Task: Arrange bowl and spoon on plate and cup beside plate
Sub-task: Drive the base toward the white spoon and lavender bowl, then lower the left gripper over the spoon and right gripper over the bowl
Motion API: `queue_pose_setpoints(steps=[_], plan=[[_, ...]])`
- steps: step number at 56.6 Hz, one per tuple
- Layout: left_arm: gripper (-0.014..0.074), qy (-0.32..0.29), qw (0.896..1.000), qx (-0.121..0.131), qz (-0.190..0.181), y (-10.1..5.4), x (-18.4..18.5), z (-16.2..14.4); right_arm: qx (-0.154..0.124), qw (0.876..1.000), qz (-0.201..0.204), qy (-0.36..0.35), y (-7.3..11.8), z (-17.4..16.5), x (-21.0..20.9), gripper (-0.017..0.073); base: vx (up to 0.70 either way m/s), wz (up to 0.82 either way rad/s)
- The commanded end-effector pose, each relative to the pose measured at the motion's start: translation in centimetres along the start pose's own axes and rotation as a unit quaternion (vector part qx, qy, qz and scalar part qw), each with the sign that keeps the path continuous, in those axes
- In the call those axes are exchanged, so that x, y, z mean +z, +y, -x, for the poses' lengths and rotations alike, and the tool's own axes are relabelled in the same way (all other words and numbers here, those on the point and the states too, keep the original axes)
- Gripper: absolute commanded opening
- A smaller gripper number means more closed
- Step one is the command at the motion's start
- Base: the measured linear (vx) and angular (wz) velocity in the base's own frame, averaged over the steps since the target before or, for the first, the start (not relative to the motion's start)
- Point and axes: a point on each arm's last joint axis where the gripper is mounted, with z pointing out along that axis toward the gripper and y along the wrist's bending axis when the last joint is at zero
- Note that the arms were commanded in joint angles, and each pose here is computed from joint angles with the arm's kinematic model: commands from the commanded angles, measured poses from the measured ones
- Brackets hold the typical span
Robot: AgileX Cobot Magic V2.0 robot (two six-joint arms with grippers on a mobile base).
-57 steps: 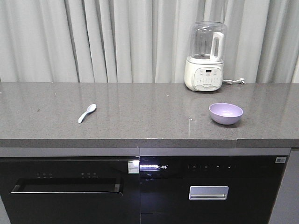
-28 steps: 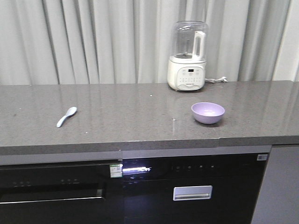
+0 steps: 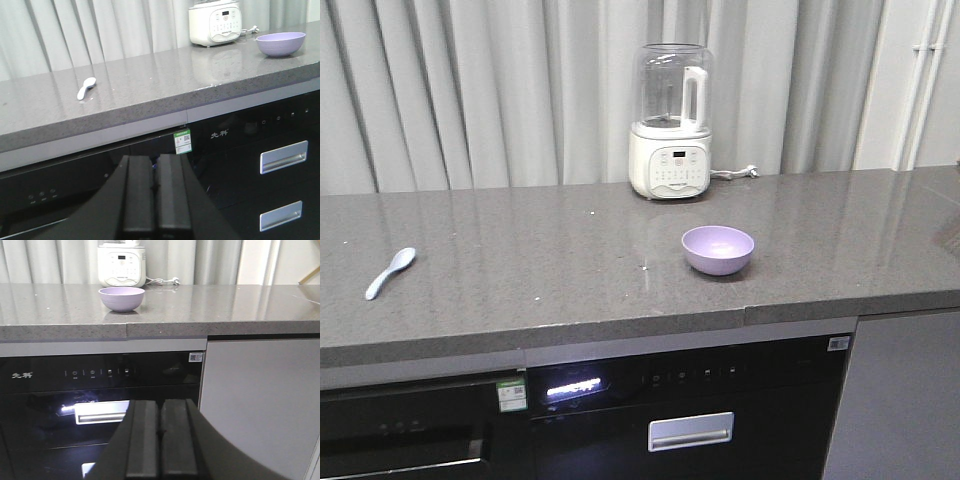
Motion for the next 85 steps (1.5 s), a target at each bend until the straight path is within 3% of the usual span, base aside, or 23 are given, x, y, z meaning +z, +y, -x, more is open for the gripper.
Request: queue_pose_setpoints(steps=[1, 85], plan=[[-0.0006, -0.060, 0.998, -0.002, 0.005, 0.15, -0.34, 1.67, -0.005, 0.999, -0.003, -0.046, -0.04, 0.76, -0.05, -0.0006, 0.17, -0.15], [-0.0006, -0.060, 0.998, -0.002, 0.005, 0.15, -0.34, 1.67, -0.005, 0.999, -0.003, -0.046, -0.04, 0.76, -0.05, -0.0006, 0.28, 0.12]])
